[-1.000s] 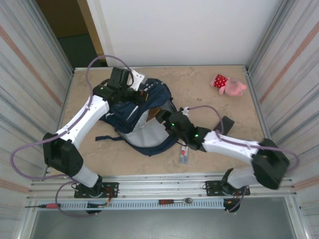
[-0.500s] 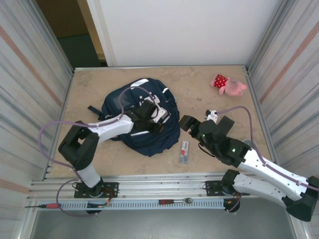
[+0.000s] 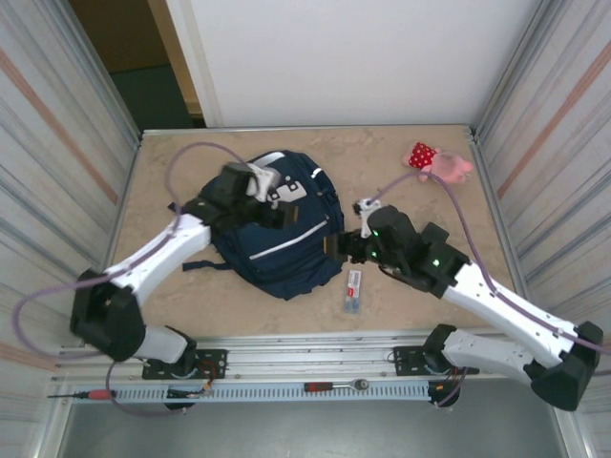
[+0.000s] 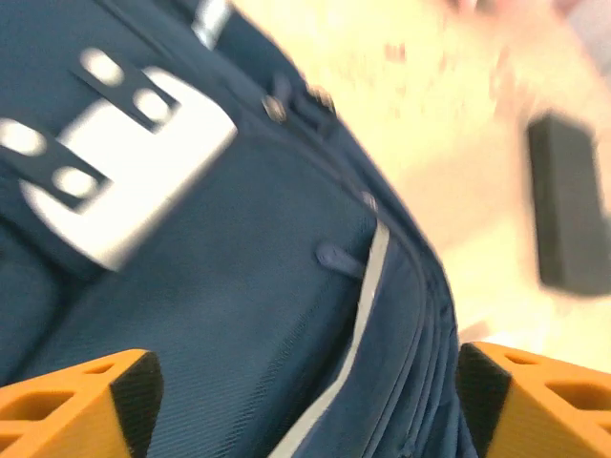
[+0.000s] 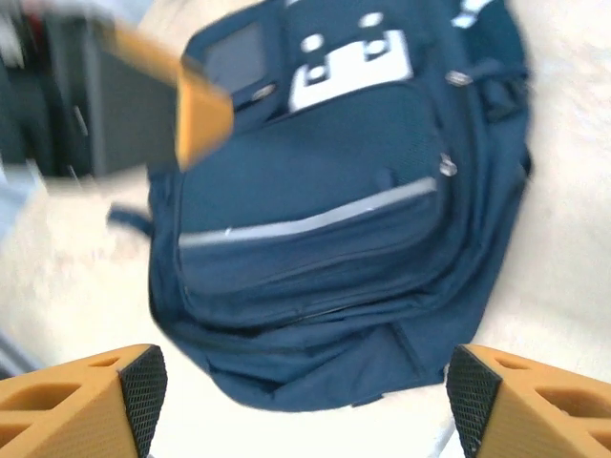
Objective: Pack books, pencil case, and school supplies into a backpack
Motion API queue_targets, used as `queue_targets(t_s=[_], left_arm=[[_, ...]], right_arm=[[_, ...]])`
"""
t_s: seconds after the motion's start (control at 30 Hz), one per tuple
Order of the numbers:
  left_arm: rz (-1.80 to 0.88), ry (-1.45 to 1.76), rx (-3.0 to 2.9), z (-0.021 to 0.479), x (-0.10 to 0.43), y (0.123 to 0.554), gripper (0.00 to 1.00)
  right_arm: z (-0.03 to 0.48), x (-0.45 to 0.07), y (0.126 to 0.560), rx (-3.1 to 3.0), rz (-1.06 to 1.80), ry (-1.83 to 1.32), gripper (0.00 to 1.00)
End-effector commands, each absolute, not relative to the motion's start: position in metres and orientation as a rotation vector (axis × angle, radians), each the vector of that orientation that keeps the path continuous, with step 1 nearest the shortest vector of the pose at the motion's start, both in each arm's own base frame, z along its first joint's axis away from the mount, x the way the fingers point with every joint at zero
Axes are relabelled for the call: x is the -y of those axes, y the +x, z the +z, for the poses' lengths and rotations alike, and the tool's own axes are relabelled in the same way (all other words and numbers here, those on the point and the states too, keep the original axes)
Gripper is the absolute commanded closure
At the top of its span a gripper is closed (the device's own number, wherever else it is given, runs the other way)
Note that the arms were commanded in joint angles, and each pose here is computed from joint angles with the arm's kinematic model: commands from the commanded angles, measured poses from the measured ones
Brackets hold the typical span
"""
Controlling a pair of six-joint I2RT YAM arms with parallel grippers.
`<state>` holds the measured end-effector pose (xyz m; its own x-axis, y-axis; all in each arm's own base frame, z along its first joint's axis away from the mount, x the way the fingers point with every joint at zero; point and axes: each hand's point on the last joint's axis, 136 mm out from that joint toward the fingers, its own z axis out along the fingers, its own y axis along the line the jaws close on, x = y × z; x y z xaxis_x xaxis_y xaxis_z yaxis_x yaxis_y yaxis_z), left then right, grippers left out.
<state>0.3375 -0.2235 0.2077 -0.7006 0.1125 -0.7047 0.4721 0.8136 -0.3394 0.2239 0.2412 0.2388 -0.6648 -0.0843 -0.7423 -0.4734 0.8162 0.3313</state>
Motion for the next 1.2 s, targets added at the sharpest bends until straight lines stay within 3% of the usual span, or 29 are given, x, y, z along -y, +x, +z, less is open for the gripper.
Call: queue_targets(t_s=[0.0, 0.1, 0.3, 0.43, 0.57, 0.7, 0.77, 0.9, 1.0, 1.03, 1.07, 1.17], left_arm=[[-0.736, 0.252, -2.345, 0.214, 0.185, 0.32, 0.15], [-0.725, 0.126, -2.372, 0.207, 0.146, 0.312, 0.14], [-0.74, -0.066, -2.382, 0.193, 0.099, 0.293, 0.14], [-0.752, -0.078, -2.388, 0.187, 0.096, 0.285, 0.14], [-0.804, -0.087, -2.396, 0.182, 0.101, 0.281, 0.15], [-0.795, -0.09, -2.4, 0.179, 0.101, 0.278, 0.15], [-0.771, -0.088, -2.409, 0.176, 0.098, 0.276, 0.15], [-0.724, -0.09, -2.447, 0.165, 0.093, 0.273, 0.15], [-0.733, -0.089, -2.45, 0.161, 0.094, 0.274, 0.16], [-0.734, -0.087, -2.445, 0.161, 0.094, 0.275, 0.16], [-0.734, -0.083, -2.438, 0.161, 0.094, 0.276, 0.17], [-0.76, -0.027, -2.391, 0.166, 0.099, 0.28, 0.18]], right_arm=[[0.216, -0.264, 0.194, -2.173, 0.522, -1.083, 0.22], [0.189, -0.28, 0.181, -2.087, 0.381, -1.484, 0.21], [0.147, -0.313, 0.163, -1.941, 0.319, -1.915, 0.2], [0.126, -0.335, 0.167, -1.892, 0.316, -1.972, 0.17], [0.101, -0.357, 0.201, -1.867, 0.214, -1.898, 0.08], [0.083, -0.374, 0.226, -1.887, 0.184, -1.823, 0.09], [0.073, -0.375, 0.234, -1.902, 0.181, -1.803, 0.17], [0.074, -0.363, 0.244, -1.884, 0.096, -1.809, 0.51], [0.106, -0.35, 0.251, -1.832, 0.065, -1.806, 0.88], [0.122, -0.346, 0.25, -1.811, 0.107, -1.809, 0.95], [0.138, -0.342, 0.245, -1.783, 0.168, -1.831, 1.0], [0.181, -0.321, 0.242, -1.767, 0.314, -1.859, 1.0]])
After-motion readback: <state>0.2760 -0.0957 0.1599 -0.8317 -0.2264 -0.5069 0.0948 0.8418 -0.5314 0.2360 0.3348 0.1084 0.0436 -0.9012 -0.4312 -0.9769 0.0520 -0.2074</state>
